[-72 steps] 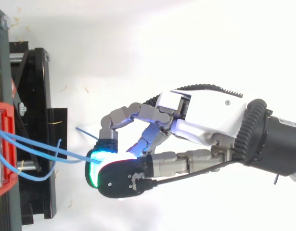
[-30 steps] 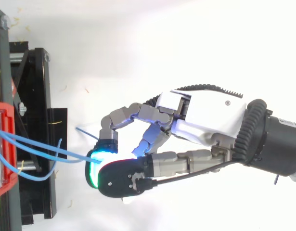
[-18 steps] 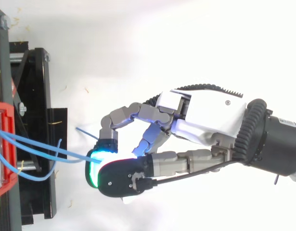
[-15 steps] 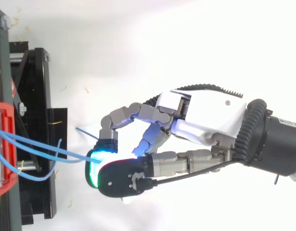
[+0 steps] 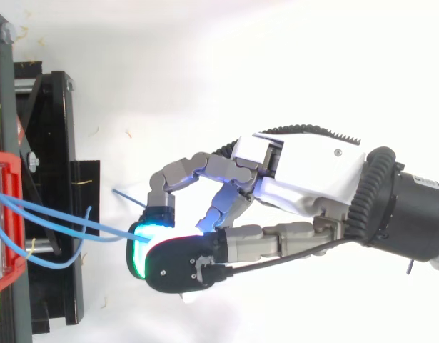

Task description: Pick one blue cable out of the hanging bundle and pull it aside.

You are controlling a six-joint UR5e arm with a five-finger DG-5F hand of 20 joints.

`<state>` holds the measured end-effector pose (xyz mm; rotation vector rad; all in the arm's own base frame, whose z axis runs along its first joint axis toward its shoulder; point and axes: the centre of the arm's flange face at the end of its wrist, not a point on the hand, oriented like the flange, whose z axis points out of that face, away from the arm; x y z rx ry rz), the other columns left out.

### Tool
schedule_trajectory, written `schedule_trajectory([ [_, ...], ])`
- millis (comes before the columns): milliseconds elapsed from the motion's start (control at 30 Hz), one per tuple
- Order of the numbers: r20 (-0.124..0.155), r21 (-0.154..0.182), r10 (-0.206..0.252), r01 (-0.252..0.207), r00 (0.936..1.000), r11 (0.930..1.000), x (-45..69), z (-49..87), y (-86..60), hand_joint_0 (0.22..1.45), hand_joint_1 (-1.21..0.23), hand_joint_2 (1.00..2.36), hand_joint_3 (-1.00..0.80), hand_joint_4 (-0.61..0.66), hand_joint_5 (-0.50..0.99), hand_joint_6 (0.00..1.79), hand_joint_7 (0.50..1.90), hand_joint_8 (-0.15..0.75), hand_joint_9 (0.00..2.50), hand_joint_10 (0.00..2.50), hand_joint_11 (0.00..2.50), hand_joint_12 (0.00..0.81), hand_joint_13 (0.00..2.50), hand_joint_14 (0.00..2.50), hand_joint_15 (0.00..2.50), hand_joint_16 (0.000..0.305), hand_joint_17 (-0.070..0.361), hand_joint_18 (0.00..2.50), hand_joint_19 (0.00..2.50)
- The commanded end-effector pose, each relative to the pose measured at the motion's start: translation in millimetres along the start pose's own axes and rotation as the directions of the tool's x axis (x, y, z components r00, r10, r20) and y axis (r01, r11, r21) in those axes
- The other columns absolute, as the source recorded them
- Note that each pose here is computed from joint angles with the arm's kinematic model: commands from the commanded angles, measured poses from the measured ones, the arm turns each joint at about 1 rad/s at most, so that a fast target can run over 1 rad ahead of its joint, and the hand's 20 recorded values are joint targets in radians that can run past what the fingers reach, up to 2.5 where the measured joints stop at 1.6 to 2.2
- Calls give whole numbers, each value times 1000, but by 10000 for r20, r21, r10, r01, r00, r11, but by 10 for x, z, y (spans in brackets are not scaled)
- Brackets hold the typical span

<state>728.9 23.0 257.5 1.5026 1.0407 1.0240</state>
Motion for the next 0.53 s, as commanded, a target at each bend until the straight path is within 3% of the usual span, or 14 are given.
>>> schedule_trajectory([
  [0,-12,4,-2,2,10000,10000,5,0,-3,559,-608,1110,-59,85,-25,830,1266,380,1264,15,585,424,1129,19,762,66,149,1125,603],
  [500,18,0,0,0,10000,10000,-7,3,-1,561,-612,1104,-59,84,-25,830,1257,383,1278,14,591,425,1137,20,759,66,149,1131,601],
])
